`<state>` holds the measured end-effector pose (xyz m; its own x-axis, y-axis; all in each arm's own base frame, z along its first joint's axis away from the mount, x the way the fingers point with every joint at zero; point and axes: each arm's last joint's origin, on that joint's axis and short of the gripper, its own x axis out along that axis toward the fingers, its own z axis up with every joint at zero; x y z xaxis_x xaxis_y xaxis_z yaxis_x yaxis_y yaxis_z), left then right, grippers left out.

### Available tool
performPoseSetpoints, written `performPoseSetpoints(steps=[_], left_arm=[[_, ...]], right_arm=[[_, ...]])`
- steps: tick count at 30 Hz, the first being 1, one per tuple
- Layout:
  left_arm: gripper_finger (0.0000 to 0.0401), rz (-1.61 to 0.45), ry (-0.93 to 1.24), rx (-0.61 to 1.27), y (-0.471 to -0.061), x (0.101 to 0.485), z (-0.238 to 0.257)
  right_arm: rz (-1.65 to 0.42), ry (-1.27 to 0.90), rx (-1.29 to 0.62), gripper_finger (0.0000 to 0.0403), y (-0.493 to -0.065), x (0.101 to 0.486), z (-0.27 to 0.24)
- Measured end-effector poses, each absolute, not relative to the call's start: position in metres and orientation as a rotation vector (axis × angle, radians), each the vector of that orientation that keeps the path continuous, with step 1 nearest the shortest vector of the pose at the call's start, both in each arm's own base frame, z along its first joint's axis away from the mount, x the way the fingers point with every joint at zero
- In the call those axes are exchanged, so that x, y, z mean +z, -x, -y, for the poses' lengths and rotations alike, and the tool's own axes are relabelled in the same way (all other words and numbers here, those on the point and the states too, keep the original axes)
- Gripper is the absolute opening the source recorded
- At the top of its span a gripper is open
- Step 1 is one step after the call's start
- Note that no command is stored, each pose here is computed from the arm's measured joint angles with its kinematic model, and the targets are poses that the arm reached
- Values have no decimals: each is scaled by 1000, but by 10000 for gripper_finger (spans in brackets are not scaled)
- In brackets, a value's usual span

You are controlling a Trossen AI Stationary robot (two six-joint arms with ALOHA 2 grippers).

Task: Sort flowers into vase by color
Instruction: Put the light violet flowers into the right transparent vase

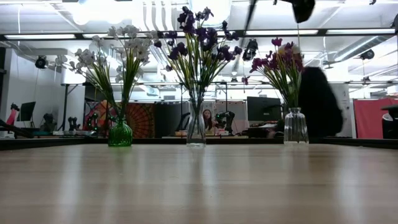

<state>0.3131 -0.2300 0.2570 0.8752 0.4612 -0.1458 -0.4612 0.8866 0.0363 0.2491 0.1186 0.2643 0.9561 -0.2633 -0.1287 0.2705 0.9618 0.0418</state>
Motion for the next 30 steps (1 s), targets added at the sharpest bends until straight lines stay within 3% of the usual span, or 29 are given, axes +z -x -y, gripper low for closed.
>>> performPoseSetpoints(steps=[10, 21, 25, 30], left_arm=[[219, -299, -136, 190, -317, 266, 217], [211, -375, -349, 175, -308, 279, 193], [200, -358, -355, 87, -293, 287, 184], [191, -187, -230, -30, -272, 284, 173]], right_arm=[[-167, -3, -321, 18, -237, 271, -90], [-200, 31, -246, 18, -254, 259, -64], [-167, 50, -261, 18, -253, 251, -58], [-130, 32, -259, 18, -246, 235, -49]])
